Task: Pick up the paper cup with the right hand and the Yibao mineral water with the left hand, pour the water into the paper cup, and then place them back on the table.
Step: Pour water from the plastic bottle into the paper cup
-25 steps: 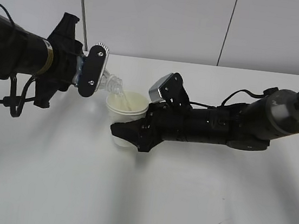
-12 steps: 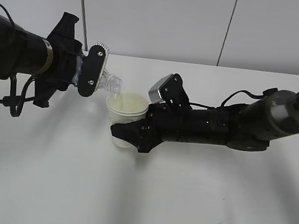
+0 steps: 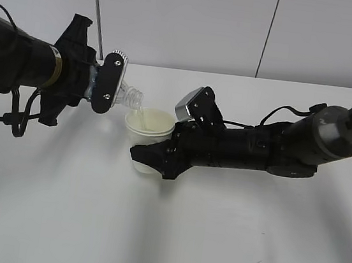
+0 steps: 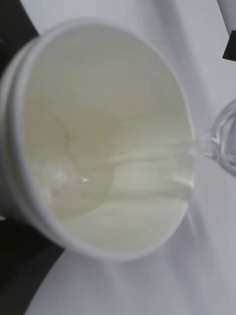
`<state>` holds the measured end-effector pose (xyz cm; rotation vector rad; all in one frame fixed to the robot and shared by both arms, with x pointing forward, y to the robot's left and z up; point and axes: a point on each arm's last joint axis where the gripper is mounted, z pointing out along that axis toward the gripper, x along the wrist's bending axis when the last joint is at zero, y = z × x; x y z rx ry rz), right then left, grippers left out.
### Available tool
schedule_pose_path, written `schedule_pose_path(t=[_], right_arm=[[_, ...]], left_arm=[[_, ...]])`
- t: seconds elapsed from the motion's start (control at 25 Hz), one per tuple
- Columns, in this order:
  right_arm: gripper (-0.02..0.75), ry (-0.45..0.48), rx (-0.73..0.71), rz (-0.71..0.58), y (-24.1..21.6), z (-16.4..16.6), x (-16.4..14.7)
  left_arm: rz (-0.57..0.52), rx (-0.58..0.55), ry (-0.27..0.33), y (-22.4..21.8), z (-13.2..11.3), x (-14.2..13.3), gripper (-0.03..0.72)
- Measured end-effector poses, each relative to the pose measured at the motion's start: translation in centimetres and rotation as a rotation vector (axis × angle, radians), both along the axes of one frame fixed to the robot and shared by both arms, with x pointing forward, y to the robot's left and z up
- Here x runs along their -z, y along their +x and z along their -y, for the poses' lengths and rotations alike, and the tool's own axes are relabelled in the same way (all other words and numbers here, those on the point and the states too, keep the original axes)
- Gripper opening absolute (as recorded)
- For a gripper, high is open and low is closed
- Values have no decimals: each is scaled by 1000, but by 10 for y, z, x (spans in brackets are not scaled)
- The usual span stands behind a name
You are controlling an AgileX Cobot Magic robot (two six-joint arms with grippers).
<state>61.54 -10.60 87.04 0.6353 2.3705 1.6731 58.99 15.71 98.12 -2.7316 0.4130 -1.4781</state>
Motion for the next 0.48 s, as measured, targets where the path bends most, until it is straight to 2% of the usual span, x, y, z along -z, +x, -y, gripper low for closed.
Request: schedule_pose_path(t=[0.48], right_arm=[[496,0,0,0,0,0,0]], left_arm=[[1,0,1,0,0,0,338]])
